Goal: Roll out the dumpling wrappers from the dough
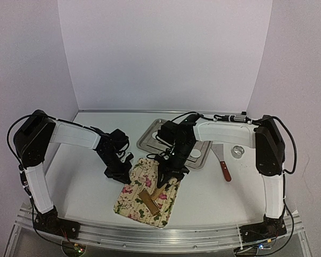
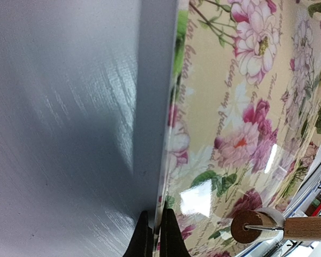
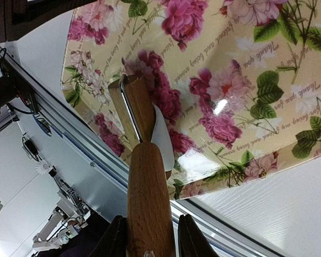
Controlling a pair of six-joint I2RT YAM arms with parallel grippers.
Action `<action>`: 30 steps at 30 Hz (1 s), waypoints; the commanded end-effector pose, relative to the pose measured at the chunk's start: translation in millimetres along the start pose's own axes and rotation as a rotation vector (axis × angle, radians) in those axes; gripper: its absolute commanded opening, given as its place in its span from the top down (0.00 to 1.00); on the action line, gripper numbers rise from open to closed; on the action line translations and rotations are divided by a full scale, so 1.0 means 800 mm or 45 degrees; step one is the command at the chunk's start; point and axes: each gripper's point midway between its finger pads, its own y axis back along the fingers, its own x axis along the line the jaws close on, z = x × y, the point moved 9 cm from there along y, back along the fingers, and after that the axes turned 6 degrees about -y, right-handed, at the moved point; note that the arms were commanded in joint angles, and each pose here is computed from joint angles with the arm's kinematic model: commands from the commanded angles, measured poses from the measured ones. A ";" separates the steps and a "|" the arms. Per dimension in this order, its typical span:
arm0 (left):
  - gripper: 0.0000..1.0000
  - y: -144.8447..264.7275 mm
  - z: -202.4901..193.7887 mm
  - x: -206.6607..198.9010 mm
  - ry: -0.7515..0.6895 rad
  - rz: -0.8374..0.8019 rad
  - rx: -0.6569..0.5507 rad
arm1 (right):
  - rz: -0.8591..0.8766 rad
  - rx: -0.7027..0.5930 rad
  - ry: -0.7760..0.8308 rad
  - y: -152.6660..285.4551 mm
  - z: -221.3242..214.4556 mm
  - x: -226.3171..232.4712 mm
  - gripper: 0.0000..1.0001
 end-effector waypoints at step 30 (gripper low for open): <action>1.00 0.005 0.019 -0.005 0.018 0.116 -0.046 | -0.050 -0.303 0.236 0.094 -0.061 0.073 1.00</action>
